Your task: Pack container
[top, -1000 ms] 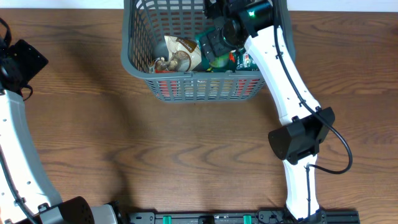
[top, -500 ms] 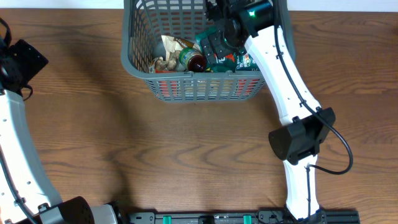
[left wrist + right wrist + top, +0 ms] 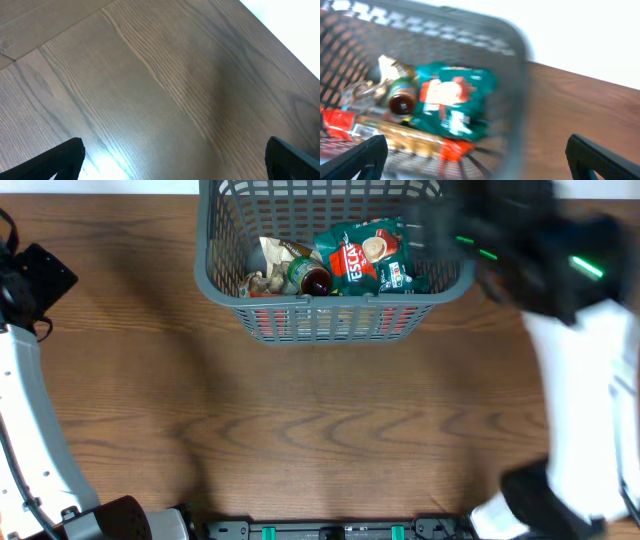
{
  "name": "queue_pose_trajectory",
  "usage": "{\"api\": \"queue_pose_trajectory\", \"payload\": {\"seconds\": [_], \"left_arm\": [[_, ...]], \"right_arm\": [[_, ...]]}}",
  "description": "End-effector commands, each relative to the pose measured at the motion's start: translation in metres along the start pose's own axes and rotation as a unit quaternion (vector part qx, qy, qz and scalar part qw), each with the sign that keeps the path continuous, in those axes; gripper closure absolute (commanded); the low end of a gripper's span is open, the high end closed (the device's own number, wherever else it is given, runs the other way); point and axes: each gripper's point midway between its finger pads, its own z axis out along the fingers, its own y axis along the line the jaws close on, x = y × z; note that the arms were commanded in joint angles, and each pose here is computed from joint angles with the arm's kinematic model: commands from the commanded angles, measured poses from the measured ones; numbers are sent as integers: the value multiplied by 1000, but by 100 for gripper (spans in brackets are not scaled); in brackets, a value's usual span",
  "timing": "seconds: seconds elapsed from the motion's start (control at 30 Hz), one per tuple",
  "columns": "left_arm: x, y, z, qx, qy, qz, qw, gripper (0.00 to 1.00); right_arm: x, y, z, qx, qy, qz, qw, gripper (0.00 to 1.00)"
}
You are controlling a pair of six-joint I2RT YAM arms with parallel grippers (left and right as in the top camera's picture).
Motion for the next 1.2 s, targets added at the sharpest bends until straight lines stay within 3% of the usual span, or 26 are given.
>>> {"api": "queue_pose_trajectory", "payload": {"seconds": [0.0, 0.17, 0.33, 1.17], "left_arm": [[0, 4, 1, -8, -1, -4, 1000, 1], [0, 4, 1, -8, -1, -4, 1000, 1], [0, 4, 1, -8, -1, -4, 1000, 1], [0, 4, 0, -8, -1, -4, 1000, 1]], "right_arm": [[7, -44, -40, 57, -21, 49, 997, 1], [26, -86, -84, 98, -32, 92, 990, 1], [37, -97, -102, 112, -33, 104, 988, 1], [39, -97, -103, 112, -30, 103, 988, 1]]}}
